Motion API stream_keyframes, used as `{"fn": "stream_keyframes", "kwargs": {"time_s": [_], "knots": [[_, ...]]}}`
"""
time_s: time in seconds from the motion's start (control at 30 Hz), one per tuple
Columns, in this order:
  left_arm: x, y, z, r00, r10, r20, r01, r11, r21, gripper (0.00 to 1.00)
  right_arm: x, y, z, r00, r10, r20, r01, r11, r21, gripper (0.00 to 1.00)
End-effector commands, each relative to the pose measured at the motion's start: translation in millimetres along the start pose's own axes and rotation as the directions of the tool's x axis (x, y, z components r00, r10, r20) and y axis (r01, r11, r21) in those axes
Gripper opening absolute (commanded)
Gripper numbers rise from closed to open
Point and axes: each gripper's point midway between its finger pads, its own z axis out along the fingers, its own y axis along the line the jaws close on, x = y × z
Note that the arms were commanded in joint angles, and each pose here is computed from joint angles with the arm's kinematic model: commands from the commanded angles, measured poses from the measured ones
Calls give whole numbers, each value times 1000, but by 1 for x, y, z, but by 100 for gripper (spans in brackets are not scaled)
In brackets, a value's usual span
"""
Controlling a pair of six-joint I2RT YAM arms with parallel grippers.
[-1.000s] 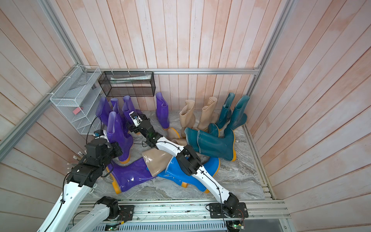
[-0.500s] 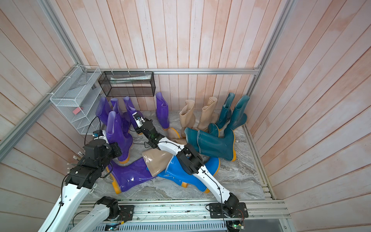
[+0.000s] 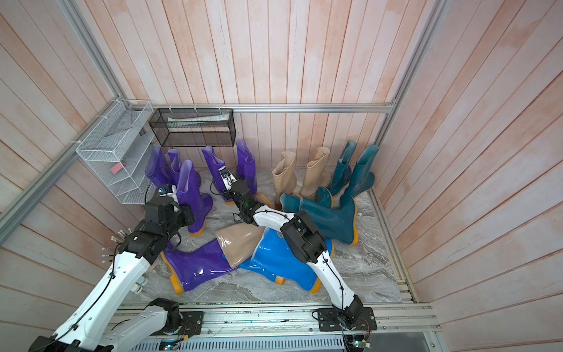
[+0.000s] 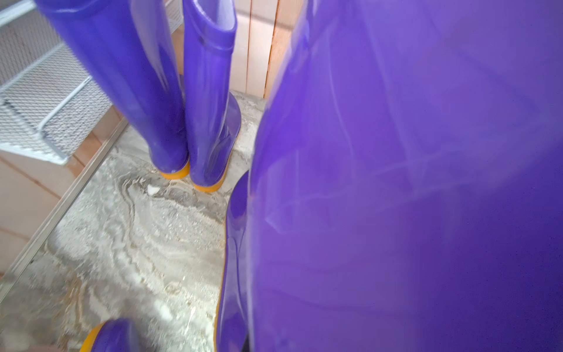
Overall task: Match and arrange rain boots in pairs
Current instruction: Move the rain boot to the center of the board.
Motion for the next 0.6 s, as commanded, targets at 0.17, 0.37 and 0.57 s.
{"fn": "stream_keyframes", "kwargs": {"time_s": [0.17, 0.37, 0.57], "knots": [[-81, 2, 29, 954, -57, 296, 88, 992, -93, 0, -39, -14, -18, 992, 77, 101, -81, 996, 32, 0], [-87, 4, 68, 936, -33, 351, 81, 989, -124, 0, -30, -7, -11, 990, 120, 79, -118, 993, -24, 0], [-89, 7, 103, 926, -62, 372, 99, 992, -80, 0, -18, 3, -5, 987, 154, 43, -151, 986, -75, 0]]}}
